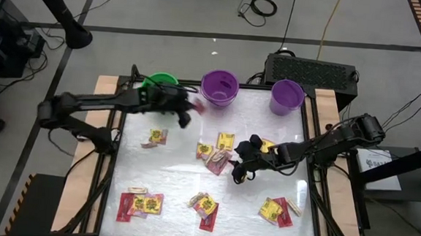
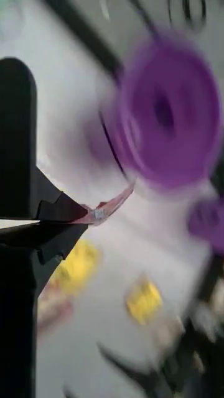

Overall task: Sort candy by brand, put in halloween buckets
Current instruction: Put the red candy pack in the green bucket

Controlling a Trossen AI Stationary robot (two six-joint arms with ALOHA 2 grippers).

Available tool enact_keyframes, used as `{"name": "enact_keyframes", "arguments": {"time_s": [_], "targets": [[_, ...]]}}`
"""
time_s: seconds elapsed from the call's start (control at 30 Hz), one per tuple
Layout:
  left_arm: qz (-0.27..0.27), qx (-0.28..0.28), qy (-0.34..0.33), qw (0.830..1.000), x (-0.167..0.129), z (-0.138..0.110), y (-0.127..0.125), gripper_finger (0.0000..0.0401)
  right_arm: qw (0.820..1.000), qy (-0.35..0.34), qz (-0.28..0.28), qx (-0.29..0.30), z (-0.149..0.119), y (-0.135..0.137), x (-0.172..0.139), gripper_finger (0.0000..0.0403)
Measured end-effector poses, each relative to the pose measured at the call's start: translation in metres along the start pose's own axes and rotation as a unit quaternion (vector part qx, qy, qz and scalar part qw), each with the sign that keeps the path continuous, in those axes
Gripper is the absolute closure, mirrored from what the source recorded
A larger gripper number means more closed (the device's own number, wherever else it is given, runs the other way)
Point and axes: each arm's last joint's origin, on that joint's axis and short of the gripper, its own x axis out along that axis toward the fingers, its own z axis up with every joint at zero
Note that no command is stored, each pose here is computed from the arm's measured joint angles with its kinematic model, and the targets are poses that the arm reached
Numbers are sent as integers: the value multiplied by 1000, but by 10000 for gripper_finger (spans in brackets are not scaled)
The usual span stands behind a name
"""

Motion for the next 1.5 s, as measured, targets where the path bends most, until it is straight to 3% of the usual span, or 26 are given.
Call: {"name": "enact_keyframes", "arguments": {"time_s": [0.2,0.37,0.7,0.83,1.03,1.33,1.4,1.5], "targets": [[113,15,12,993,-55,-4,21,401,1000,-8,-7,14,4,-5,3,151],[212,43,28,976,-71,-11,40,401,999,-30,4,31,11,-4,4,151],[234,39,91,967,-57,-25,69,400,997,-53,24,48,16,-1,4,151],[219,33,96,970,-55,-27,69,384,993,-34,63,96,16,2,3,151],[271,36,82,958,-56,-24,72,333,982,-28,83,169,16,4,3,151],[242,63,111,962,-56,-28,71,240,941,14,120,317,9,16,-3,151],[181,64,118,974,-55,-30,67,228,930,41,139,337,5,22,-6,151],[1,59,113,992,-52,-31,52,220,911,86,167,367,-3,33,-13,151]]}}
